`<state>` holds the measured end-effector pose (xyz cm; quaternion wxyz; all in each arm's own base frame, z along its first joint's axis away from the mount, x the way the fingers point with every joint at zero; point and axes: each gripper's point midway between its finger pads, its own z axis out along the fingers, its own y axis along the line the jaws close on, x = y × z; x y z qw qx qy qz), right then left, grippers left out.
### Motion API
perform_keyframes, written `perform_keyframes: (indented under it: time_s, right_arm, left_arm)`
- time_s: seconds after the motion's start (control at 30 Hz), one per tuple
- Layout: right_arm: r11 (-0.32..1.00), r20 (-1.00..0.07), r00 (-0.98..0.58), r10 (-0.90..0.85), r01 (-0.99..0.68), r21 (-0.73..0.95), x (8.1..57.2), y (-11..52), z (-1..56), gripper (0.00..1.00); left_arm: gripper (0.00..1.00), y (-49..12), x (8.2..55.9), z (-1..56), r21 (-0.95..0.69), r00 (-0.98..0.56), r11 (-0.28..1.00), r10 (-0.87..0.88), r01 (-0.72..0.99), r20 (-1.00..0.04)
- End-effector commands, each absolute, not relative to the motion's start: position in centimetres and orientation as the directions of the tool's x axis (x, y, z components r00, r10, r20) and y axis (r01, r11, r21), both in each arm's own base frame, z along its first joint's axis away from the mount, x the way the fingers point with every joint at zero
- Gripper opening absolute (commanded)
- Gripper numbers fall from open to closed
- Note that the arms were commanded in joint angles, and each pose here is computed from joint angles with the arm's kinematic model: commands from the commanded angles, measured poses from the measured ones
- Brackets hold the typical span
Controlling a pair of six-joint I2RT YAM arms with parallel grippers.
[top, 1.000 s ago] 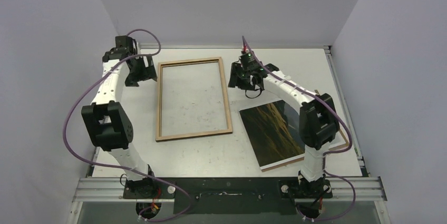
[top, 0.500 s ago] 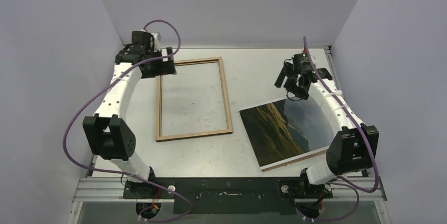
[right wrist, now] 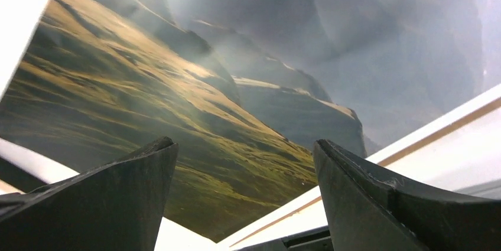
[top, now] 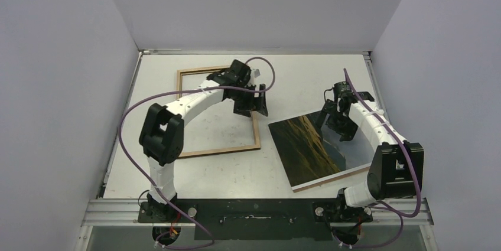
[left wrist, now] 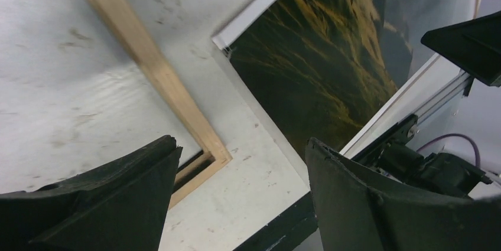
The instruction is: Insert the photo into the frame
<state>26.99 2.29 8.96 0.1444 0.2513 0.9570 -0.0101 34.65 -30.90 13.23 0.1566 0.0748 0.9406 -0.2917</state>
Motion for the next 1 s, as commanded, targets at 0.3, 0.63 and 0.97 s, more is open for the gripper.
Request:
perform_keyframes:
  time_s: [0.3,0.63,0.97]
  right_arm:
    - [0.74,-0.147,-0.739,0.657,0.67,-0.062,20.3,0.3,4.7,0.95]
    - [0.671,-0.095,-0.664,0.741,0.739,0.067,22.0,1.7,1.0,1.0]
    - [0.642,-0.096,-0.636,0.765,0.742,0.193,26.4,2.5,0.6,0.97]
  left_arm:
    - [0.71,-38.5,29.8,11.3,-0.622,-0.933,0.696,0.239,0.359,-0.27]
    - [0.7,-37.8,29.3,8.9,-0.588,-0.929,0.719,0.28,0.37,-0.242]
    - [0.7,-36.9,30.0,7.8,-0.521,-0.923,0.763,0.299,0.383,-0.241]
